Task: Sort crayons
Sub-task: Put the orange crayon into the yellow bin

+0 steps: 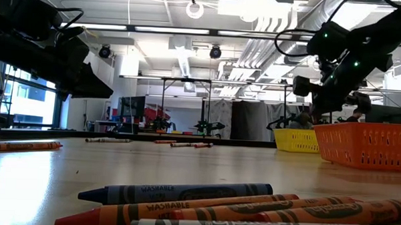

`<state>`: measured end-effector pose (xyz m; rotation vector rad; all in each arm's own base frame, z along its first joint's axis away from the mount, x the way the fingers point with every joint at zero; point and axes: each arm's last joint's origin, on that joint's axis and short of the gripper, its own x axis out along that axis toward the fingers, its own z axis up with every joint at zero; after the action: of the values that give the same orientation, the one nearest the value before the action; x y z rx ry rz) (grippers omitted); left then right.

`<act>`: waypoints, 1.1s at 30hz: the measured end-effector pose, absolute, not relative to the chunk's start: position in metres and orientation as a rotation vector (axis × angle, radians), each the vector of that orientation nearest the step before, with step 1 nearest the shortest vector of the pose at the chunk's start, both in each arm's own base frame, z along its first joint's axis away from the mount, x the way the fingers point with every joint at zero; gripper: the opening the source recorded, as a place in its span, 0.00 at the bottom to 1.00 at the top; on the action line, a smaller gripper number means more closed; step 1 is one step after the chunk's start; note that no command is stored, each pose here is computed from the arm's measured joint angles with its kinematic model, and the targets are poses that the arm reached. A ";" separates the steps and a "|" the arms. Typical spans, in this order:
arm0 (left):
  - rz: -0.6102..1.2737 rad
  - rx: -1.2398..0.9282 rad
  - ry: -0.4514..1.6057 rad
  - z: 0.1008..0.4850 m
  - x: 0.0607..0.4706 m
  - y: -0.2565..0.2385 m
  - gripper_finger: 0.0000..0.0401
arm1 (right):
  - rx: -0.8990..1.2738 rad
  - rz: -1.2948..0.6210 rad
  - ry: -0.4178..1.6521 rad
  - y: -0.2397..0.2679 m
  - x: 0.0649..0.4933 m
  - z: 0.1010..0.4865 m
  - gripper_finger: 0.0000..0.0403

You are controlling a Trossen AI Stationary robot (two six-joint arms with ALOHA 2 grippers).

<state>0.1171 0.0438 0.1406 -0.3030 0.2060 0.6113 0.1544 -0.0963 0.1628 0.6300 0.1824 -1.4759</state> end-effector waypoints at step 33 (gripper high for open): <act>0.612 -0.303 0.205 0.141 0.117 0.044 0.22 | 0.645 -1.478 0.187 -0.100 0.160 0.156 0.14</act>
<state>0.1171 0.0438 0.1406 -0.3033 0.2054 0.6116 0.1601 -0.0998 0.1557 0.6448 0.1865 -1.4782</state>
